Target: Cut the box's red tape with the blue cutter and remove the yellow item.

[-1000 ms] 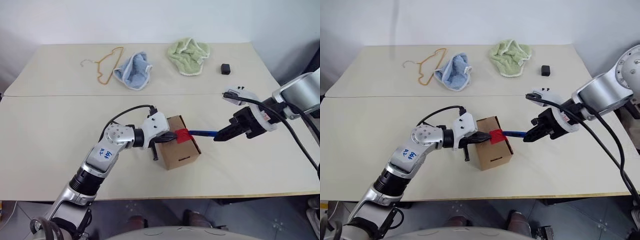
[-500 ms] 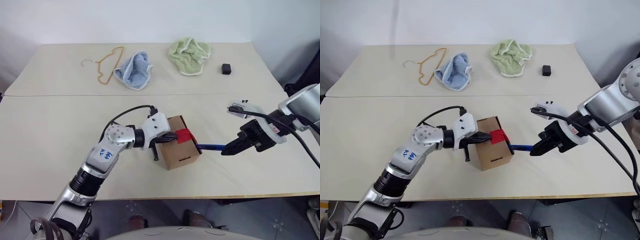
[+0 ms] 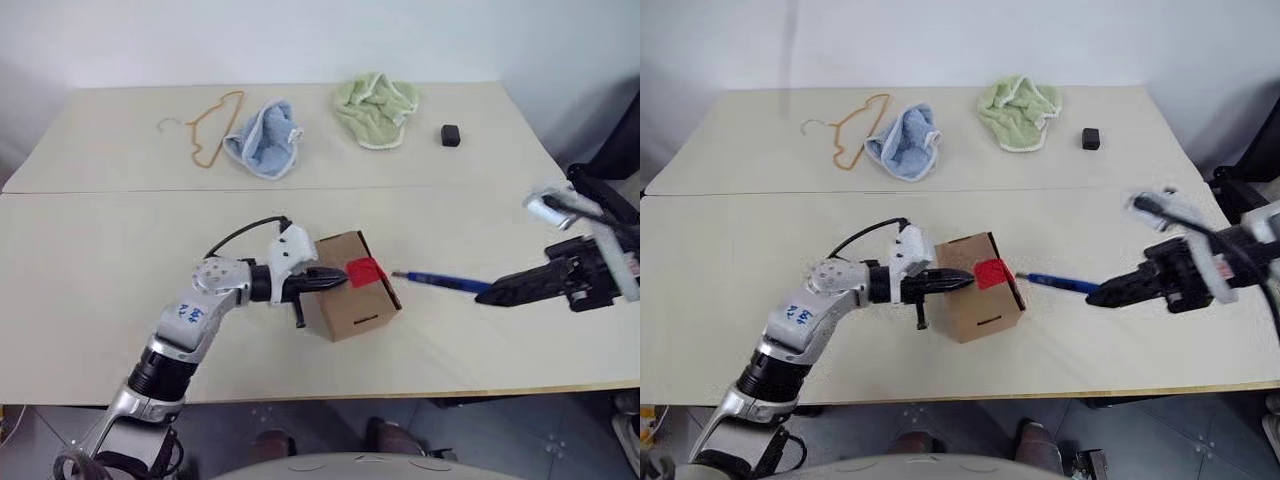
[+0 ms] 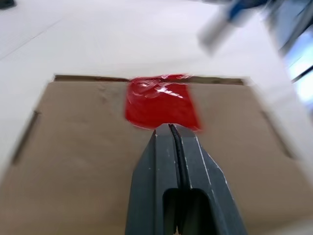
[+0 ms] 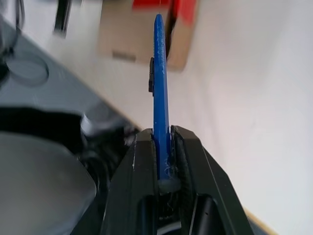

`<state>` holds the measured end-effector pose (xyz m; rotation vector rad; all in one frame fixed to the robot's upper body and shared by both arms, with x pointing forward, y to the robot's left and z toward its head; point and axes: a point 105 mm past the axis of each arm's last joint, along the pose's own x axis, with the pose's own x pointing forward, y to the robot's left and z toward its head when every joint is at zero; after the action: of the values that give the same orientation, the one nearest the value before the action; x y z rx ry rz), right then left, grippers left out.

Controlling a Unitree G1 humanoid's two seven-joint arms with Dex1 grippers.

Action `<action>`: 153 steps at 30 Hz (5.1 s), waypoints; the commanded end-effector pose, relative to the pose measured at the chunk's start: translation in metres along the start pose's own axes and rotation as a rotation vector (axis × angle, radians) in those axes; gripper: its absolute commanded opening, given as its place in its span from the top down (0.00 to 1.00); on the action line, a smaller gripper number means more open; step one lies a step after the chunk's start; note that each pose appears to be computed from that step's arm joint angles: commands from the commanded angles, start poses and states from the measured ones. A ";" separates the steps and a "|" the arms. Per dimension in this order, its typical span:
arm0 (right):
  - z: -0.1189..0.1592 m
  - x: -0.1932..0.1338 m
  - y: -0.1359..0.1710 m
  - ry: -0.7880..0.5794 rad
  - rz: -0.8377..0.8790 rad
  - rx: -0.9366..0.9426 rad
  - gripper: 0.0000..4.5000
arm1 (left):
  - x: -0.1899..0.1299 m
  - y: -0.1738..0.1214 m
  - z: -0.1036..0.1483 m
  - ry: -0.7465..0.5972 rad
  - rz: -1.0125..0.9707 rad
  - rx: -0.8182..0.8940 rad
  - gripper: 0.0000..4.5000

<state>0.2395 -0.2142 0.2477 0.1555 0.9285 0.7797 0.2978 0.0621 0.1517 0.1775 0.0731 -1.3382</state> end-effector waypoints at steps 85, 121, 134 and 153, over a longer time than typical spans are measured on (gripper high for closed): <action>0.009 0.141 0.010 -0.362 0.060 -0.312 0.01 | -0.028 0.007 0.013 0.081 0.100 -0.002 1.00; 0.039 0.140 -0.043 -0.340 -0.445 -0.423 0.01 | -0.008 0.003 -0.045 0.287 0.073 0.029 1.00; 0.005 0.167 -0.051 -0.294 -0.387 -0.531 0.01 | -0.009 0.003 -0.045 0.284 0.085 0.015 1.00; 0.022 0.132 -0.044 -0.215 0.181 -0.027 0.01 | -0.009 0.006 -0.040 0.266 0.076 0.041 1.00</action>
<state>0.3259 -0.1585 0.1482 0.2481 0.7143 0.8810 0.3032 0.0712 0.1433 0.3789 0.1344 -1.2566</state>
